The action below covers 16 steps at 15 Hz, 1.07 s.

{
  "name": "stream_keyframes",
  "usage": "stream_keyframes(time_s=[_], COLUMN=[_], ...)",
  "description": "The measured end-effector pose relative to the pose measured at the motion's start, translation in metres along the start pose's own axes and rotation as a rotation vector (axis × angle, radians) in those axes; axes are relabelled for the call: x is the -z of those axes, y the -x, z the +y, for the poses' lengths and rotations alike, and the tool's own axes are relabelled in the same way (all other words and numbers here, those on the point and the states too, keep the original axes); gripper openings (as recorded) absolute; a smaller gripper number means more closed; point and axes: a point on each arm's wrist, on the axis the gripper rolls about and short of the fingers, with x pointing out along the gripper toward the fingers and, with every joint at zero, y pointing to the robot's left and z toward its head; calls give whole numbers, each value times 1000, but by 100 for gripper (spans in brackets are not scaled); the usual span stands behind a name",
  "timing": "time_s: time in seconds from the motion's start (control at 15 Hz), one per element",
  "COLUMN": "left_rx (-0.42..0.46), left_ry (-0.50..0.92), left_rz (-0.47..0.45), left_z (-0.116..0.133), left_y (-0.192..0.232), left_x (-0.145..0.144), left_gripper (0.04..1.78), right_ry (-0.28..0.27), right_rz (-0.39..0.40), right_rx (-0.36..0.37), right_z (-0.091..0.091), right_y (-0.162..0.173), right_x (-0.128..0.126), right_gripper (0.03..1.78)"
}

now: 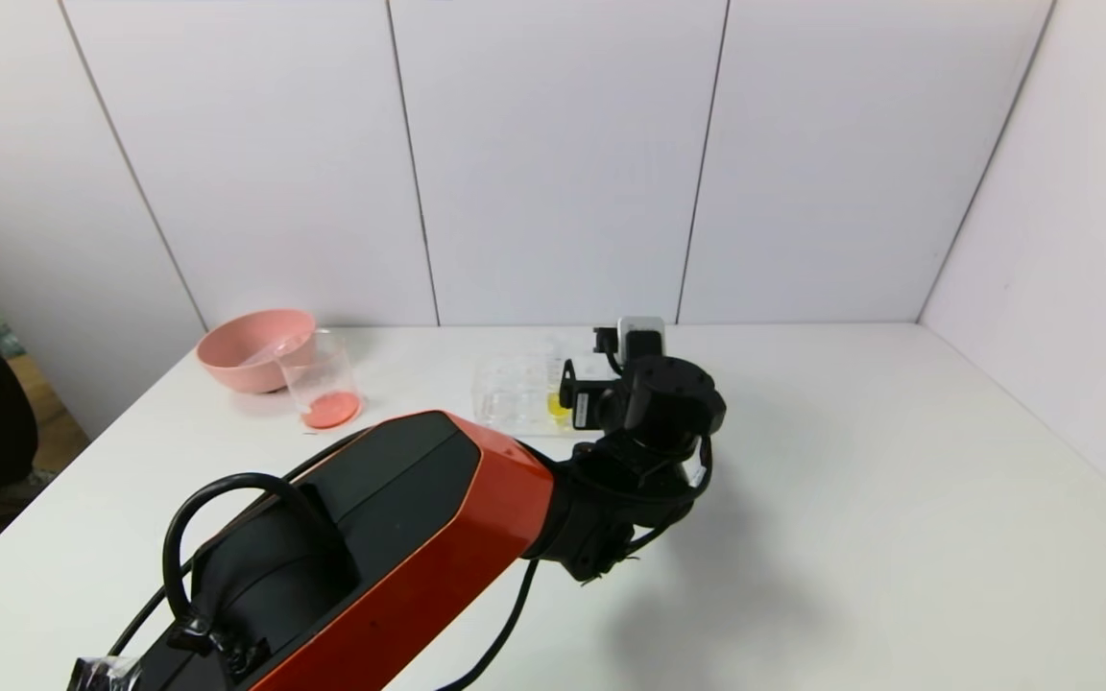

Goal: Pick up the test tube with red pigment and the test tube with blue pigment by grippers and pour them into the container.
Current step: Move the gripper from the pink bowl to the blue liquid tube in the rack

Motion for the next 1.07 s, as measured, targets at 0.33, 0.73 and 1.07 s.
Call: stream_keyframes(time_s=[0.33, 0.73, 1.07], left_rx=[-1, 7, 4], left_ry=[1, 10, 24], left_rz=[-2, -9, -23], left_z=[-1, -5, -13], left_y=[-2, -5, -13], left_x=[1, 2, 1], left_gripper=[176, 176, 176], right_ry=[0, 0, 0], right_rz=[0, 0, 0], right_rx=[0, -1, 0], right_z=[0, 0, 0], right_y=[0, 0, 0], right_x=[0, 0, 0], right_gripper=[177, 177, 177])
